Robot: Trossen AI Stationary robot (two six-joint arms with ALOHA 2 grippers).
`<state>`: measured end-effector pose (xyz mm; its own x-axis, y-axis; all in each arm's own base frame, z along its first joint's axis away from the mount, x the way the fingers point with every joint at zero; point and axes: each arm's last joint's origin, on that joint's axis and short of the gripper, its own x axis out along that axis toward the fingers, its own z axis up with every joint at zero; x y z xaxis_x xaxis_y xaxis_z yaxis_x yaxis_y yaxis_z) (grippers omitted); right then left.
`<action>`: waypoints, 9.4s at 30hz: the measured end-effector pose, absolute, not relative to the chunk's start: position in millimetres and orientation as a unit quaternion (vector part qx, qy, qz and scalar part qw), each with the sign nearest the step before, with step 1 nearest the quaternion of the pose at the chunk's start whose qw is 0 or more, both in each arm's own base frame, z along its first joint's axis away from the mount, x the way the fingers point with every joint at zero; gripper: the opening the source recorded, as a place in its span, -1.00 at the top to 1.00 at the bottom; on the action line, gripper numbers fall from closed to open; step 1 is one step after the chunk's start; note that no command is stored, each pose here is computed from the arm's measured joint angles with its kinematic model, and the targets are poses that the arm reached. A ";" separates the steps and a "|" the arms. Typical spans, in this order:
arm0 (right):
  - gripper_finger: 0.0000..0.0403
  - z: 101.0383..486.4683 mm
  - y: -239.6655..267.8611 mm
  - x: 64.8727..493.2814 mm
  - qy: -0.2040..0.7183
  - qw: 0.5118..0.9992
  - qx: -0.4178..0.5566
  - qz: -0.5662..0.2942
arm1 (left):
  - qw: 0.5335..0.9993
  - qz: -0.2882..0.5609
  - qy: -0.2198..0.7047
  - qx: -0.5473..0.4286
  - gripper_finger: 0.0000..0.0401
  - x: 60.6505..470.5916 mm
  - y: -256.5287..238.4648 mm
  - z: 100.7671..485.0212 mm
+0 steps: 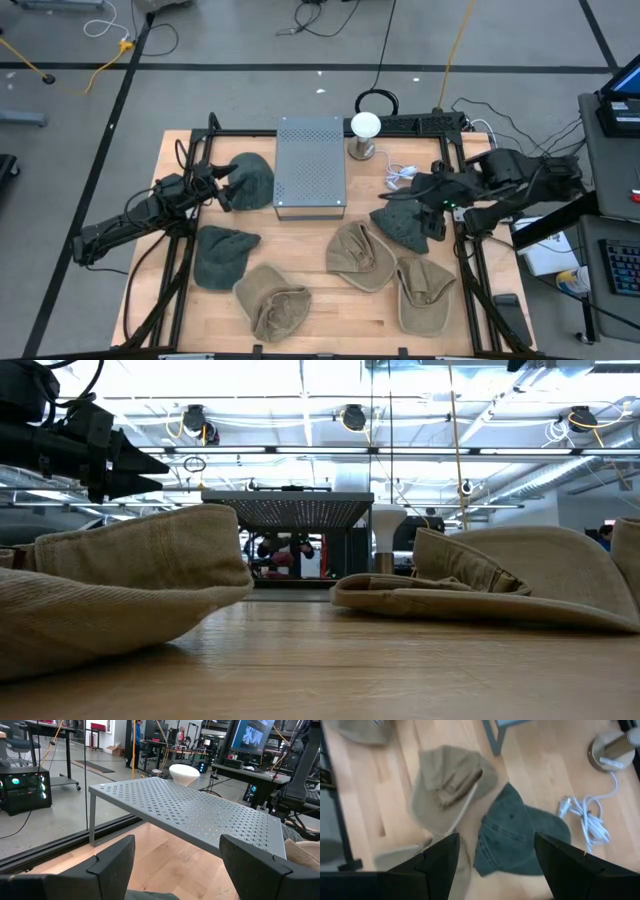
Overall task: Pick & Place hat
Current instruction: Put the right black cap on the shelf
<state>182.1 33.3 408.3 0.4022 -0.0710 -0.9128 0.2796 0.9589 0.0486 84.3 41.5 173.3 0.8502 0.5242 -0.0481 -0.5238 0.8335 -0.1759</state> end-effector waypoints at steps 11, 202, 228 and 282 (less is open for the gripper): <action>-0.25 389.5 26.6 215.3 0.600 0.763 0.189 -0.148 | 0.957 0.274 -0.001 -0.092 -0.47 84.3 41.5 173.3; 0.96 422.2 0.9 264.7 0.562 0.819 0.029 -0.111 | 0.958 0.273 -0.001 -0.092 -0.47 84.4 41.5 173.3; 0.96 421.8 -43.1 325.4 0.554 0.774 -0.251 -0.176 | 0.958 0.273 -0.001 -0.092 -0.47 84.3 41.5 173.3; 0.95 366.8 -117.7 456.5 0.415 0.709 -0.401 -0.405 | 0.957 0.274 -0.002 -0.093 -0.47 84.3 41.5 173.4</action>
<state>456.5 -117.7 366.8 0.3273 -0.9075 -0.2632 0.2427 0.3500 -0.9048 84.3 41.5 173.4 0.8500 0.5247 -0.0473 -0.5240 0.8325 -0.1801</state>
